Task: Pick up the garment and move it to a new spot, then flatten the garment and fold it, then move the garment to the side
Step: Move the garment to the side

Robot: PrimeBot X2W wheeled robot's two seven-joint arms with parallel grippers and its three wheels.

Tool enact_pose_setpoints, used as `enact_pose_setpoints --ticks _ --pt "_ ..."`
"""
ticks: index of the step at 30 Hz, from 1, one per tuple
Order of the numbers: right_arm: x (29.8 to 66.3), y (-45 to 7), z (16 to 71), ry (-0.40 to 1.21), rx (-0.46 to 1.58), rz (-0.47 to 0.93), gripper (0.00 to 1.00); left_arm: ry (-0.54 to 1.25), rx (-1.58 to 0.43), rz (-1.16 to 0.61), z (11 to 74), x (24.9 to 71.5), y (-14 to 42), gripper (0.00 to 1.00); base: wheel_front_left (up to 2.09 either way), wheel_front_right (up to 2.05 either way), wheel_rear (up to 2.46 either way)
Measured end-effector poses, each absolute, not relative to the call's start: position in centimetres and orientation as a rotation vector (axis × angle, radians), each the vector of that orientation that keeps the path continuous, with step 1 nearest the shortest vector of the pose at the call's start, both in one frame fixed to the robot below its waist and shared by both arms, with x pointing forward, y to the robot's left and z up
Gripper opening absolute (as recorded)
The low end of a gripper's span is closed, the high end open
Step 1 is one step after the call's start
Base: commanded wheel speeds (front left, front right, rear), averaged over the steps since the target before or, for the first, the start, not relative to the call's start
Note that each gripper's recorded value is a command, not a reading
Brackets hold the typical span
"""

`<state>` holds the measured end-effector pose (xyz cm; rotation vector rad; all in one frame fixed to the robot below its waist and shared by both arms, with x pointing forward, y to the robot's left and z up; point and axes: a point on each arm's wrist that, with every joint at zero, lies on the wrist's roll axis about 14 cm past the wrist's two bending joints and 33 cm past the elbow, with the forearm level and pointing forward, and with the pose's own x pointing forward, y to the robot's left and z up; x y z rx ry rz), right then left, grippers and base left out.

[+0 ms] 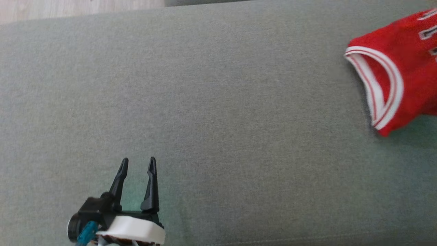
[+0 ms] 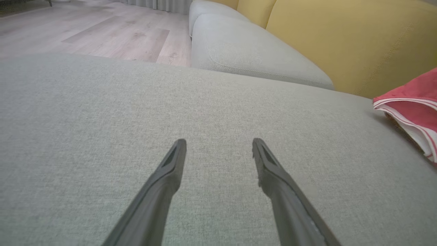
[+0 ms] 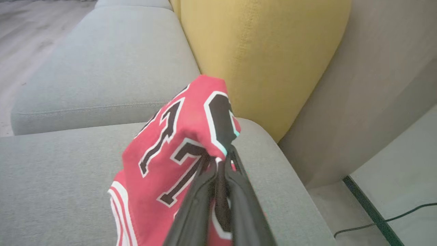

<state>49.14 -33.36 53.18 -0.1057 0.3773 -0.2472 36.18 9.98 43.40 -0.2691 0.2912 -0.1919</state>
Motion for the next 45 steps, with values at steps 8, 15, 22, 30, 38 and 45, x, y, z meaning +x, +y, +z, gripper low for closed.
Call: enact_pose_setpoints --ticks 8,15,22,30,38,45 --pt "50.0 -37.6 50.9 0.438 -0.133 -0.363 1.00 0.346 -0.258 -0.171 41.9 36.1 10.7 1.00 0.00 0.00 0.00" --pt "50.7 -37.7 49.3 0.430 -0.175 -0.370 1.00 0.356 -0.240 -0.163 41.4 36.6 11.2 1.00 0.00 0.00 0.00" --pt "50.9 -34.6 50.6 0.345 -0.168 -0.290 1.00 0.318 -0.236 -0.188 42.7 36.9 10.6 1.00 0.00 0.00 0.00" --pt "50.7 -28.8 55.6 0.145 -0.131 -0.153 1.00 0.235 -0.278 -0.147 45.5 36.7 11.7 1.00 0.00 0.00 0.00" --pt "45.7 -23.2 54.9 0.061 -0.048 -0.048 1.00 0.204 -0.309 -0.043 46.5 33.9 14.6 1.00 0.00 0.00 0.00" --pt "39.8 -18.2 52.1 0.061 -0.007 0.064 1.00 0.184 -0.285 0.017 46.7 30.9 16.9 1.00 0.00 0.00 0.00"
